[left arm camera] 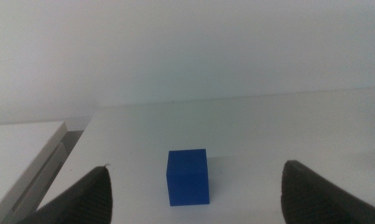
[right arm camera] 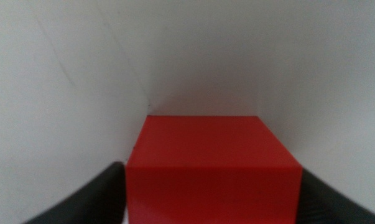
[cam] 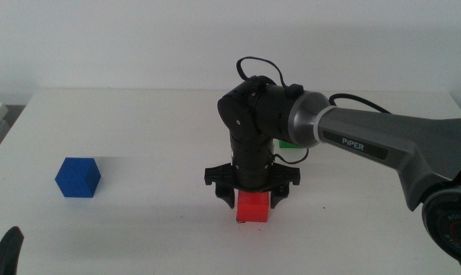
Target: Stack red cubes first, then green, then blue cubes in a specific spot.
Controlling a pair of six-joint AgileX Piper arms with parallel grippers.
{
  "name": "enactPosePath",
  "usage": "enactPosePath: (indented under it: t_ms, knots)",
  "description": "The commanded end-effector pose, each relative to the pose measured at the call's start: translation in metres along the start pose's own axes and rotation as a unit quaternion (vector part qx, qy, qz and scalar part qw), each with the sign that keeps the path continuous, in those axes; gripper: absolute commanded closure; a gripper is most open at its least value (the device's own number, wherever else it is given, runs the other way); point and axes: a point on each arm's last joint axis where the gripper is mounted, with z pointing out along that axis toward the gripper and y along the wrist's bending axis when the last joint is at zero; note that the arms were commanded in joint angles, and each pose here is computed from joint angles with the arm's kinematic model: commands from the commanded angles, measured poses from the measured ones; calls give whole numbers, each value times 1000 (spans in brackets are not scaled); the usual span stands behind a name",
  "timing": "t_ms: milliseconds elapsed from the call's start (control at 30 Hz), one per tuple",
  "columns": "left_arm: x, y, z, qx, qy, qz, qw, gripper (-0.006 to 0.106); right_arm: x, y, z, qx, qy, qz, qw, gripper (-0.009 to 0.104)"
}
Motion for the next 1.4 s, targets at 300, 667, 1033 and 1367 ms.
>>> enactPosePath:
  t_ms: [300, 667, 1033, 1367]
  knots:
    - [-2, 0, 0, -1, -9, -2, 1000, 9, 10, -26, -130, -49, -139, -36, 988, 6]
    - [-2, 0, 0, -1, -9, -2, 1000, 9, -50, -136, -180, -33, -231, -8, 972, 6]
    - [-2, 0, 0, -1, -9, -2, 1000, 9, -93, -147, -142, -44, -225, -18, 973, 6]
    - [-2, 0, 0, -1, -9, -2, 1000, 9, -105, -112, -94, -53, -224, -45, 972, 6]
